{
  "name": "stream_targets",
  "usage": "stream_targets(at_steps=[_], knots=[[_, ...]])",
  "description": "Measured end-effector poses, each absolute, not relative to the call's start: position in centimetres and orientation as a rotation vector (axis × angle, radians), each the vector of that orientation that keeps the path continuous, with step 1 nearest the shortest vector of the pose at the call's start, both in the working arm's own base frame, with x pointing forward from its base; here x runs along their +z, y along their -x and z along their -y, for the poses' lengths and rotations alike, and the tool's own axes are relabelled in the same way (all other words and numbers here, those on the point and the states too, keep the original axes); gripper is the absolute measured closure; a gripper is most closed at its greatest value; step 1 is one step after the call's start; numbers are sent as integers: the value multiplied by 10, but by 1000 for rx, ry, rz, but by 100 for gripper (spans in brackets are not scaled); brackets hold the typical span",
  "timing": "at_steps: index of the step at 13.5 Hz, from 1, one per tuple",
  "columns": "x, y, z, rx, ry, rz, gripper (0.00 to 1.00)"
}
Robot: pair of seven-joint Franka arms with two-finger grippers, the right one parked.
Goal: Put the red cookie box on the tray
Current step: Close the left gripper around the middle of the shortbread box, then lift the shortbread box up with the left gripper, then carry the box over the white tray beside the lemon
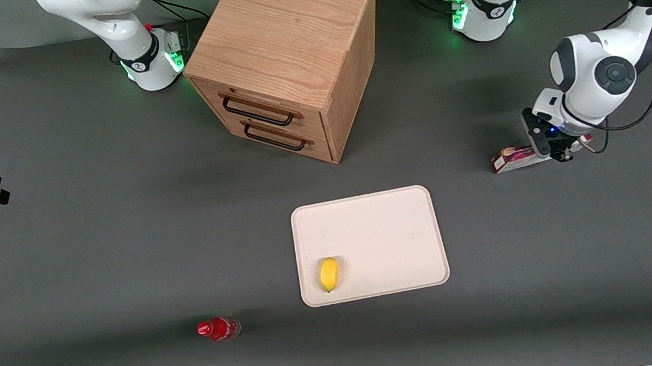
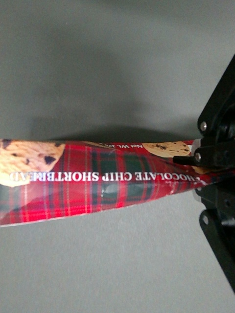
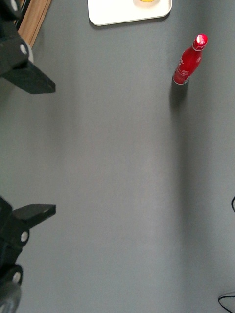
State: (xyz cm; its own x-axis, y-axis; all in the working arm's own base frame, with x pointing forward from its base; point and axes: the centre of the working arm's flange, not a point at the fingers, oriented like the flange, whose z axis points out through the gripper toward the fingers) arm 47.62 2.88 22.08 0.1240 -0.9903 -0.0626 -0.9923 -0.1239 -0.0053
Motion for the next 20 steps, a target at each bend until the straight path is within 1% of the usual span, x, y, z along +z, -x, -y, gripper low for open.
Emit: stream_targets(at_steps=[2, 6, 10, 13, 15, 18, 20], knots=[[245, -495, -31, 93, 2333, -2048, 94], [342, -532, -36, 132, 2365, -2033, 94], [465, -543, -45, 190, 2423, -2012, 94], [540, -542, -49, 197, 2446, -1990, 94], [558, -543, -49, 181, 2468, -1951, 94], [551, -547, -40, 164, 2619, -1787, 94], [548, -552, -4, 150, 2735, -1604, 94]])
